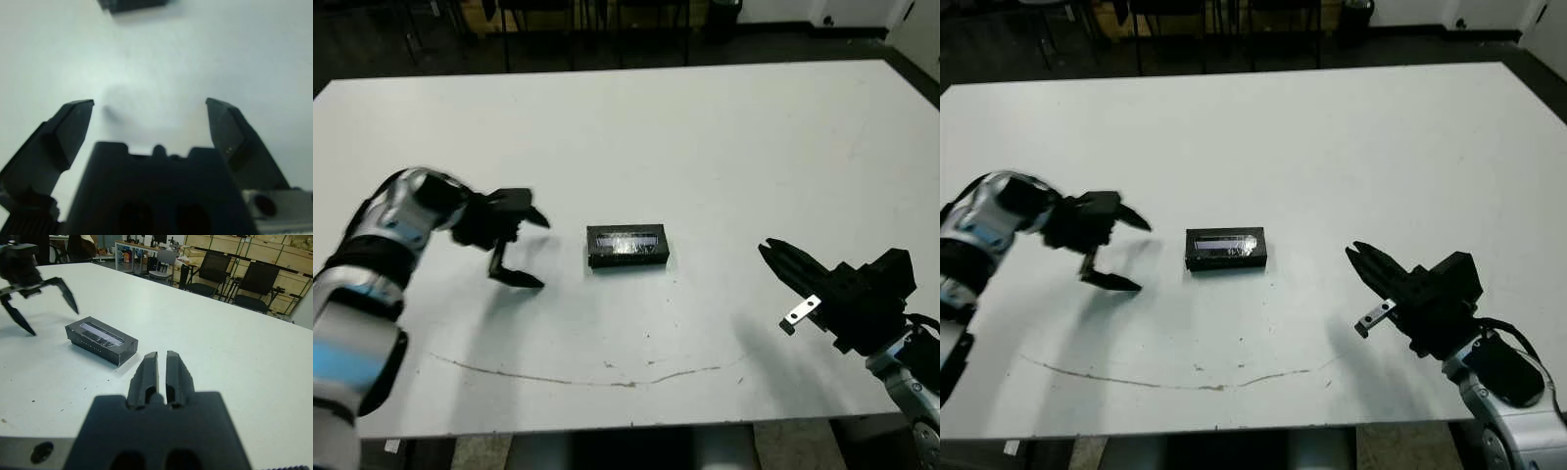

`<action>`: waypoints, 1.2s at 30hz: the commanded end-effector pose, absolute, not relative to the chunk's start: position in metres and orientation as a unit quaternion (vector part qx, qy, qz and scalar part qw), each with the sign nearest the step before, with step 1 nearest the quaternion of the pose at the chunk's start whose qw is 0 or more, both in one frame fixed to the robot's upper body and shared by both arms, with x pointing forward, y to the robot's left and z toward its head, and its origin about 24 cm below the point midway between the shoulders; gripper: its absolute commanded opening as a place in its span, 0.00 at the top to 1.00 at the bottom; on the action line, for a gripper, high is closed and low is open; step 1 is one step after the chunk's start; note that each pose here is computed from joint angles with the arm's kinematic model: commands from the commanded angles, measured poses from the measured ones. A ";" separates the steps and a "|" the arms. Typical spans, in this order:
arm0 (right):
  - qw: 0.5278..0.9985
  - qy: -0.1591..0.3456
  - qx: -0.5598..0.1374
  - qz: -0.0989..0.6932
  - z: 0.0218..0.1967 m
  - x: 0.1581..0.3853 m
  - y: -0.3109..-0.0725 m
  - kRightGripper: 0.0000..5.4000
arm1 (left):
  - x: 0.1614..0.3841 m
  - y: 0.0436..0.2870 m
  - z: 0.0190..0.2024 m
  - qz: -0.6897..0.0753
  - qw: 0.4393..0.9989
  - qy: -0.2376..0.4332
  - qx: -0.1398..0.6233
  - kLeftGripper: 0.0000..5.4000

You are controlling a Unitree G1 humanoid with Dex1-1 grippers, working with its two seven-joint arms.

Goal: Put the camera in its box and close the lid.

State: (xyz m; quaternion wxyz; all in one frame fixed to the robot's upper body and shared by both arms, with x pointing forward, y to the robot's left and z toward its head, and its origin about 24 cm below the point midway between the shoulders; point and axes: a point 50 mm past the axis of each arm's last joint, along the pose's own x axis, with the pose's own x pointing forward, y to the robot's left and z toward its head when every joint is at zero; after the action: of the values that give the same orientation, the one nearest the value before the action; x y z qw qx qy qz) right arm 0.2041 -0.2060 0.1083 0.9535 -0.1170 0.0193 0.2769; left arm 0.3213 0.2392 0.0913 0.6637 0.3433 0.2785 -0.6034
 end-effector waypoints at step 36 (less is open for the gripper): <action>0.968 -0.027 -0.079 0.235 0.076 0.232 -0.194 1.00 | 0.272 0.070 0.081 -0.230 0.968 0.090 0.037 1.00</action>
State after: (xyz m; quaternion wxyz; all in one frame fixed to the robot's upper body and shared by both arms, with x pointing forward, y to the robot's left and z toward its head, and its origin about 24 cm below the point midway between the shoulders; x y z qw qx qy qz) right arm 0.2333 -0.1927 0.0821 0.9667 -0.0817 -0.0423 0.2389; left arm 0.2702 0.0701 0.0902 0.9691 0.0222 0.0649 -0.2370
